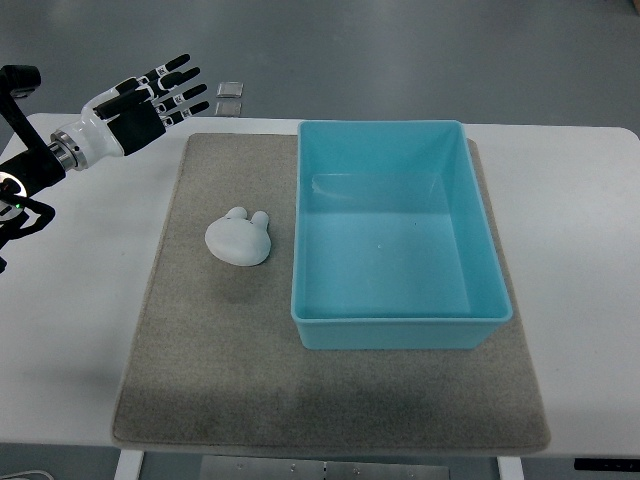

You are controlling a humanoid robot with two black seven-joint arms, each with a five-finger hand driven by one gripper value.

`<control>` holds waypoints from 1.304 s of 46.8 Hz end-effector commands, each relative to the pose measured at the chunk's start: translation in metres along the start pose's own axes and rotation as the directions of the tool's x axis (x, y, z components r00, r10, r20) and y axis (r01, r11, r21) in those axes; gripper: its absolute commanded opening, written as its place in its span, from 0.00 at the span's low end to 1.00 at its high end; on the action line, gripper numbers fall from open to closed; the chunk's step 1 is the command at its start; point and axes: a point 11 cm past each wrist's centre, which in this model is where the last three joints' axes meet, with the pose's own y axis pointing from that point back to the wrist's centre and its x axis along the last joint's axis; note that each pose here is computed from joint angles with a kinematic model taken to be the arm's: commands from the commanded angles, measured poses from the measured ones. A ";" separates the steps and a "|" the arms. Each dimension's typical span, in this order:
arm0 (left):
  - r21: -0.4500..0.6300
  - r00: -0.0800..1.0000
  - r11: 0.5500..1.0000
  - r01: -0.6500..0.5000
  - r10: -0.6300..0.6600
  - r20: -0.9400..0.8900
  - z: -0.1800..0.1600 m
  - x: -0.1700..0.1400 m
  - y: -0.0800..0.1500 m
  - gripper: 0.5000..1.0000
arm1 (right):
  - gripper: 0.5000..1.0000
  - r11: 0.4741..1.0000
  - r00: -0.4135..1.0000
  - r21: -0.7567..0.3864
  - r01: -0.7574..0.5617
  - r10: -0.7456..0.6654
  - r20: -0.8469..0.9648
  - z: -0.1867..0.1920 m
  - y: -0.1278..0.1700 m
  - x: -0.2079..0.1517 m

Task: Place white toy into blue box with left hand
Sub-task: 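Move the open left hand toward the white rabbit toy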

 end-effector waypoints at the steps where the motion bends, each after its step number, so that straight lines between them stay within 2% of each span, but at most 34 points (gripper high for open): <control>1: 0.000 1.000 1.000 0.000 0.000 0.002 0.001 0.000 0.000 0.99 | 0.87 1.000 1.000 0.000 0.000 0.000 0.000 0.000 0.000 0.000; 31: -0.004 0.998 0.999 -0.041 0.041 0.042 0.010 0.011 0.005 0.99 | 0.87 1.000 1.000 0.000 0.000 0.000 0.000 0.000 0.000 0.000; 38: 0.035 0.979 0.998 -0.058 0.050 0.198 0.008 0.014 0.009 0.99 | 0.87 1.000 1.000 0.000 0.000 0.000 0.000 0.000 0.000 0.000; 44: 0.016 0.937 0.998 -0.055 0.046 0.346 0.016 0.015 0.013 0.99 | 0.87 1.000 1.000 0.000 0.000 0.000 0.000 0.000 0.000 0.000; 61: 0.137 0.743 0.990 0.016 -0.104 0.661 0.031 -0.015 0.029 0.99 | 0.87 1.000 1.000 0.000 0.000 0.000 0.000 0.000 0.000 0.000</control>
